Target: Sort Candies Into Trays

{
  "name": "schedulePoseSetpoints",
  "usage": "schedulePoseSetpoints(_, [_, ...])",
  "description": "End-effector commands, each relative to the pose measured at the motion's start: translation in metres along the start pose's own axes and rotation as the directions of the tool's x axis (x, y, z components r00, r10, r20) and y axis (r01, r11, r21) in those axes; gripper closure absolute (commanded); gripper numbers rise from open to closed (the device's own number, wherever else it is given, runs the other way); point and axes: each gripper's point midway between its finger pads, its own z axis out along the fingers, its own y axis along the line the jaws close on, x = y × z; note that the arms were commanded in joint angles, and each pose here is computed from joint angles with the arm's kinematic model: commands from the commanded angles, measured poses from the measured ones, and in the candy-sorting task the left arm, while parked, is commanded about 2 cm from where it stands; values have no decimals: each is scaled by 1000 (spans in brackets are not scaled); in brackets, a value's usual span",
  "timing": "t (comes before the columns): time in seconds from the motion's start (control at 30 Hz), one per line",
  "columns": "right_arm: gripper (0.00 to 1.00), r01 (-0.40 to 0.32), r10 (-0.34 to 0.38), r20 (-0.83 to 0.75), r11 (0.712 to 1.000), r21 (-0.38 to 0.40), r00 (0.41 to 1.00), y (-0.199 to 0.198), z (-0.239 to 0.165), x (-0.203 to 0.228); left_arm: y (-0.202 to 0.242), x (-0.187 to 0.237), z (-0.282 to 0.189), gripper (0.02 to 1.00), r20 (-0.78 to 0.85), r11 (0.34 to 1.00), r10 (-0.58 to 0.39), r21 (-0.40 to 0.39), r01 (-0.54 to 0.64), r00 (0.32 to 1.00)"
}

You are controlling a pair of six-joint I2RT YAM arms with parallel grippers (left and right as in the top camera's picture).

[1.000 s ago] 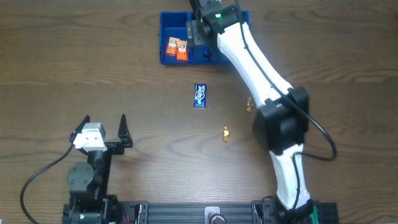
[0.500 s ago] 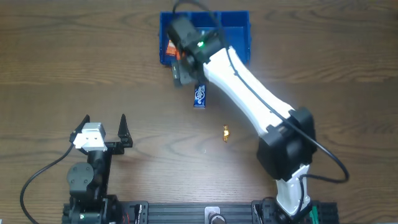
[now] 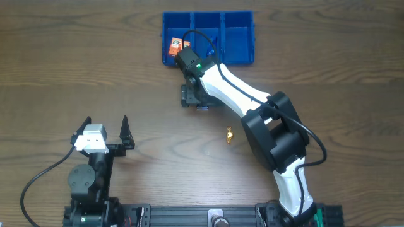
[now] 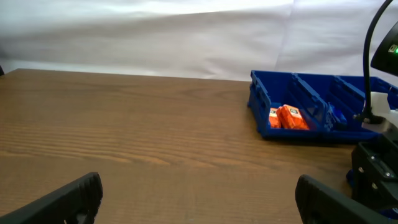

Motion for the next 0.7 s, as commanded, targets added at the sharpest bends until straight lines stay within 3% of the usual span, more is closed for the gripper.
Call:
schedulePoseSetpoints(0.03, [143, -59, 59, -9, 998, 11, 998, -8, 8, -3, 0, 16, 1, 23, -52, 1000, 3, 2, -3, 999])
schedulePoseSetpoints(0.37, [292, -82, 82, -15, 997, 16, 997, -8, 22, -3, 0, 16, 1, 23, -52, 1000, 3, 2, -3, 999])
schedulePoseSetpoints(0.6, [713, -82, 82, -7, 997, 10, 997, -6, 22, -6, 0, 16, 1, 23, -52, 1000, 3, 2, -3, 999])
schedulePoseSetpoints(0.7, [801, -83, 83, 1, 997, 4, 997, -5, 18, -8, 0, 16, 1, 20, -52, 1000, 3, 2, -3, 999])
